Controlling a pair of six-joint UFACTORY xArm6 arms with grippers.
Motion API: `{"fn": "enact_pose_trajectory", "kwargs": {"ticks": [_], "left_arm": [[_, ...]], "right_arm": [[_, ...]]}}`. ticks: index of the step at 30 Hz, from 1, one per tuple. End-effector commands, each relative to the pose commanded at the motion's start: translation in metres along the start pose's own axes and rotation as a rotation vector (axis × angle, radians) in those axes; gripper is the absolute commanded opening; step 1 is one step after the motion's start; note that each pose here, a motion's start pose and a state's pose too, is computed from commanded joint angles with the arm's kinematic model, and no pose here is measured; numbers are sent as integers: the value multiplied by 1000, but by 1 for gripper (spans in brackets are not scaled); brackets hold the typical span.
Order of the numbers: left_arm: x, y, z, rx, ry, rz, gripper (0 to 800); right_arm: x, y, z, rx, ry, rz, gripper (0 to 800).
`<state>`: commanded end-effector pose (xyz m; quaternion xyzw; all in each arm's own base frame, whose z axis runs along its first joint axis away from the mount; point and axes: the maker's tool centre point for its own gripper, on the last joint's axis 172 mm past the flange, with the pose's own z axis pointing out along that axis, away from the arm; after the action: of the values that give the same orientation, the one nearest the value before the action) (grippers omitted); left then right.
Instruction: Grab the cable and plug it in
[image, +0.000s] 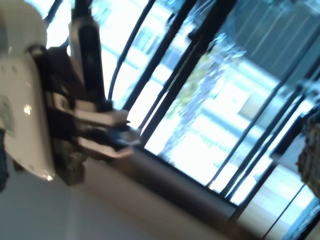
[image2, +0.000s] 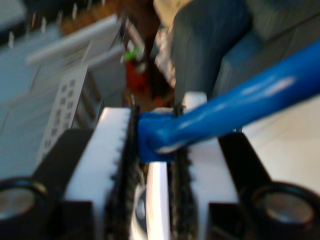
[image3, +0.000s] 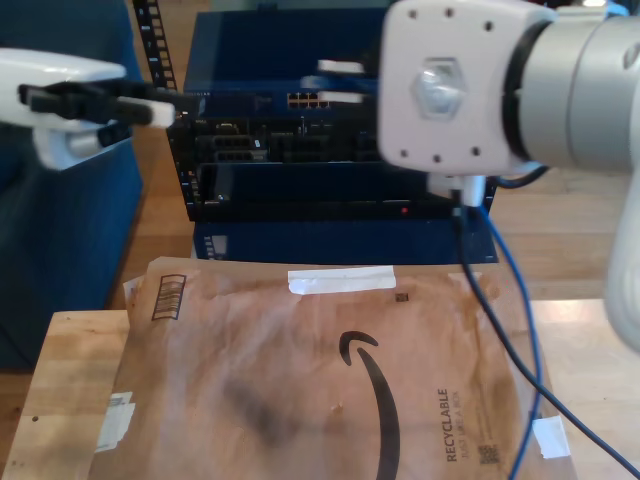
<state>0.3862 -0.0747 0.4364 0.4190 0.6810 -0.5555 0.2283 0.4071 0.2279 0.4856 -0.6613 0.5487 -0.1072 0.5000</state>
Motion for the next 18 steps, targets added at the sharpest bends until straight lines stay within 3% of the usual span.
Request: {"fn": "enact_pose_trajectory", "kwargs": {"ticks": [3,7,10,14,18], "left_arm": [[44,8,-21,-75,151,-59,797],[90,5,-48,-119,311,-10,798],[130,-12,-67,-144,491,5,798],[188,-41,-76,-90,660,25,799],[239,-71,-94,-29,796,22,799]], "right_arm": [[46,8,9,-77,87,74,2],[89,41,14,-220,160,155,2],[108,67,15,-317,193,197,1],[135,106,12,-457,239,282,0],[154,121,3,-509,270,333,0]]}}
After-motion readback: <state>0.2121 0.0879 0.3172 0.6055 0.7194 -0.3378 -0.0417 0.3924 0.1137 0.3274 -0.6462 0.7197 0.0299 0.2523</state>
